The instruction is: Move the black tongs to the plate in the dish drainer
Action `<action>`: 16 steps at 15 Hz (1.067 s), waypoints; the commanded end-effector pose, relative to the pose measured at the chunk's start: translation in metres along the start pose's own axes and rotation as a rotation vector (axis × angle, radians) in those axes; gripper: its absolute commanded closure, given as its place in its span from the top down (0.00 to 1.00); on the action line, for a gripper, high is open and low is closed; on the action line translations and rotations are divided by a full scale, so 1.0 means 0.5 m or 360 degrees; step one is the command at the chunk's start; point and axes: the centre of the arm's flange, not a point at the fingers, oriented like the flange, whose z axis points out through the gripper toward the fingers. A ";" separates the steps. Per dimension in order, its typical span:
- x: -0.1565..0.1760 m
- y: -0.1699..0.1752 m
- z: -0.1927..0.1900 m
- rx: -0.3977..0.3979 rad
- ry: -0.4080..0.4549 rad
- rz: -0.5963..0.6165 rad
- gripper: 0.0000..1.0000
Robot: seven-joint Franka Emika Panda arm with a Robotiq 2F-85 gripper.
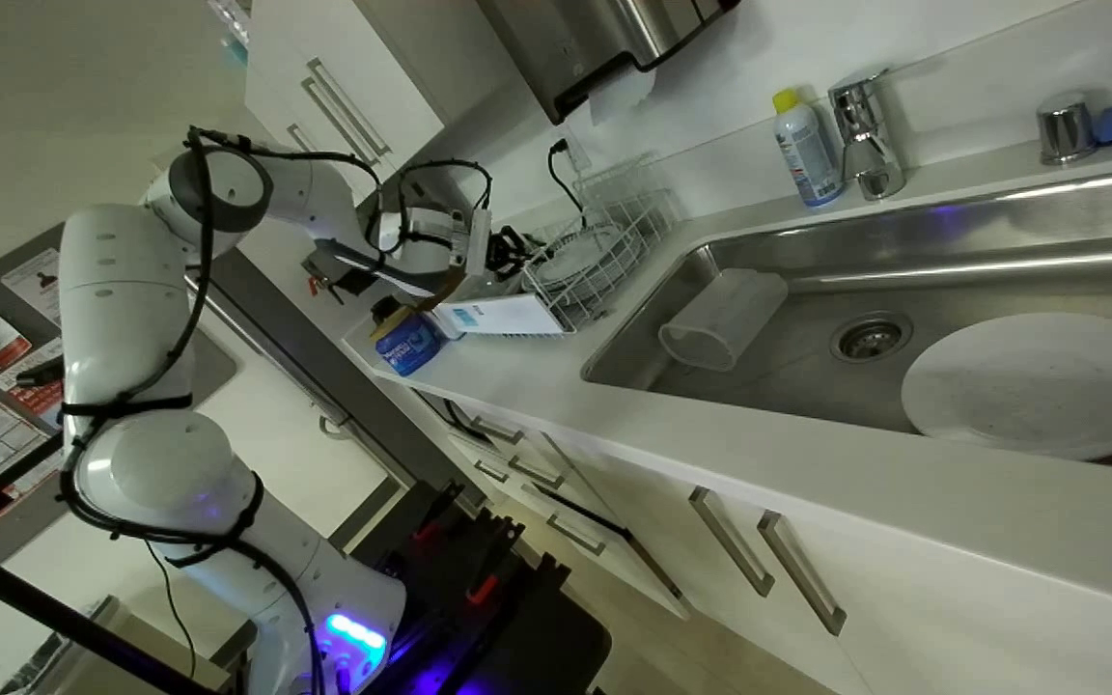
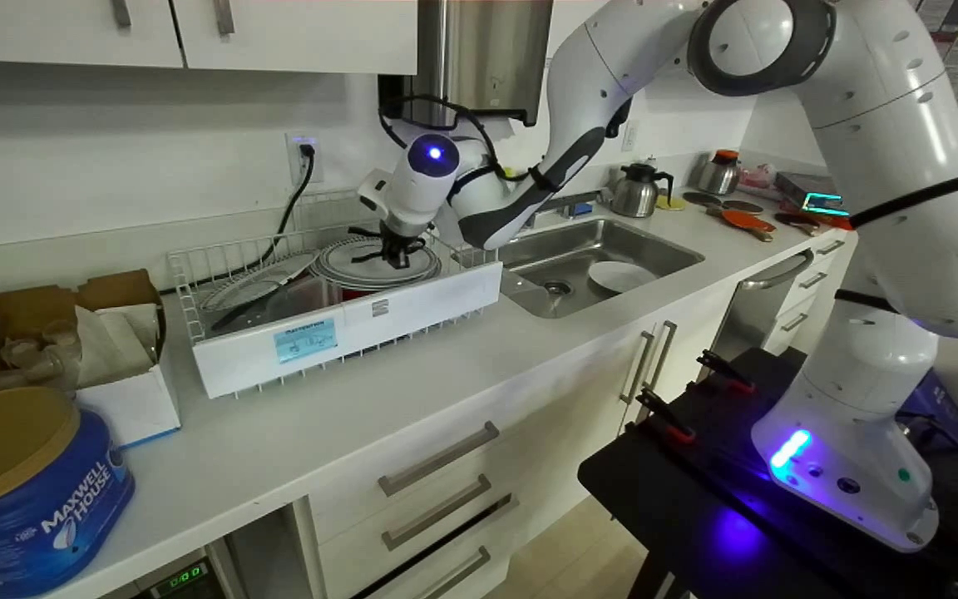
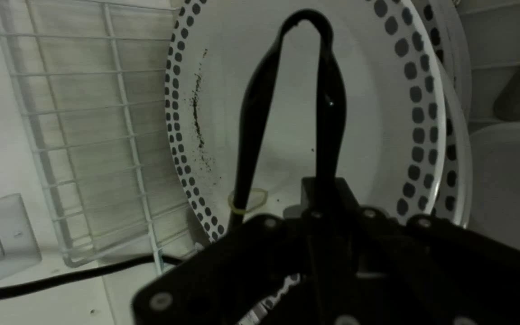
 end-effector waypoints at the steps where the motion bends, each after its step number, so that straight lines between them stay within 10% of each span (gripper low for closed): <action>1: 0.004 0.018 0.031 0.0002 0.0016 0.0055 0.02; 2: 0.004 0.019 0.035 0.0008 0.0016 0.0058 0.02; 3: 0.004 0.020 0.039 0.0023 0.0020 0.0061 0.34; 12: 0.027 -0.012 -0.013 0.0044 0.0101 0.0082 0.94; 16: 0.035 -0.024 -0.101 -0.0073 0.0121 0.0118 1.00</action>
